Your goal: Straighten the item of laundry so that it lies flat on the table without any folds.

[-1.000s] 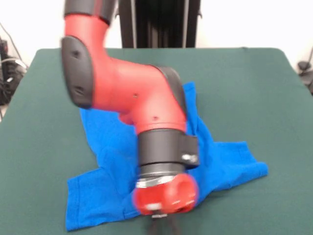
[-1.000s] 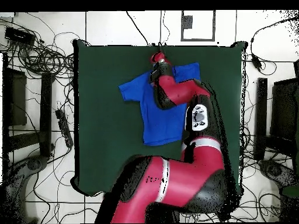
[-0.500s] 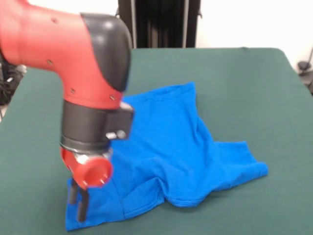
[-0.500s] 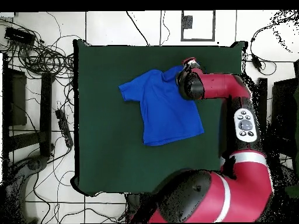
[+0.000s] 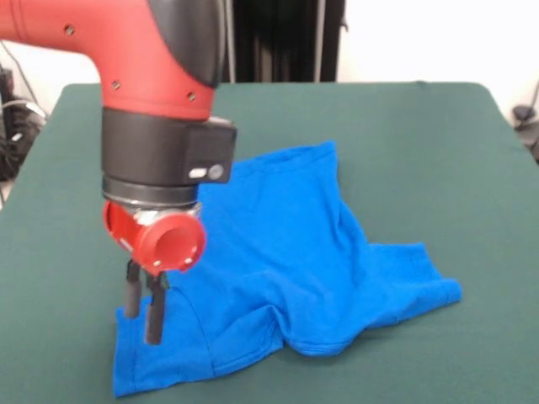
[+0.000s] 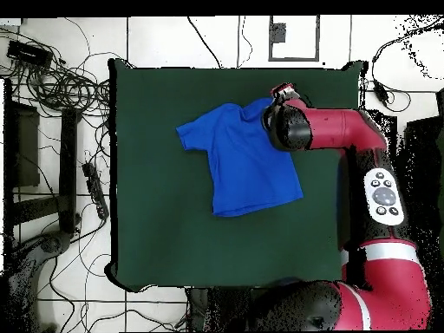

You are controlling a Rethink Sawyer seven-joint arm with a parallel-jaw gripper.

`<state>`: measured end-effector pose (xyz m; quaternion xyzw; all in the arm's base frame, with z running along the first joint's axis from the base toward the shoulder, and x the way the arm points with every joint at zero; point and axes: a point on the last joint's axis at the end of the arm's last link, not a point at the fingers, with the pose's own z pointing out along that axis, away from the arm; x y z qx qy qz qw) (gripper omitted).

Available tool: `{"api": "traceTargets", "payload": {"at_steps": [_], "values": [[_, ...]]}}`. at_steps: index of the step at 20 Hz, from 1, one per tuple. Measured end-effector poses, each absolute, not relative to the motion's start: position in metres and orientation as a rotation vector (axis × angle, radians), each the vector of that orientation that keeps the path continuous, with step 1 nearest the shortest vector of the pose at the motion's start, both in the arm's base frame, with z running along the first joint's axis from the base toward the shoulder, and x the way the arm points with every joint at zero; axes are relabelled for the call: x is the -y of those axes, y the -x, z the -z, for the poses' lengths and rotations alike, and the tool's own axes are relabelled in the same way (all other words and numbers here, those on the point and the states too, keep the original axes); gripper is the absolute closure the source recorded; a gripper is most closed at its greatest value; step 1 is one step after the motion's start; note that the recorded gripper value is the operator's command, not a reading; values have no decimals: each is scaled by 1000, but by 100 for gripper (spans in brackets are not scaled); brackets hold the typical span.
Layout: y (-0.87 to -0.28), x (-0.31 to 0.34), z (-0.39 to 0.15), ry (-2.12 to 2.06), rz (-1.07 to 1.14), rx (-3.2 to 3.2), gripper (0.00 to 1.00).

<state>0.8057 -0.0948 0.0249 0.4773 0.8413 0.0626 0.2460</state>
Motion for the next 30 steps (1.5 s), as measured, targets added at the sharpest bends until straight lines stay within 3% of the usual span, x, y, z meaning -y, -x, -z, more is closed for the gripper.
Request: {"api": "traceTargets", "payload": {"at_steps": [8,30], "values": [[-823,50,-59,-1275,-299,-2274,0],[-802,-92,-50,-1424,-472,-2383,0]]}}
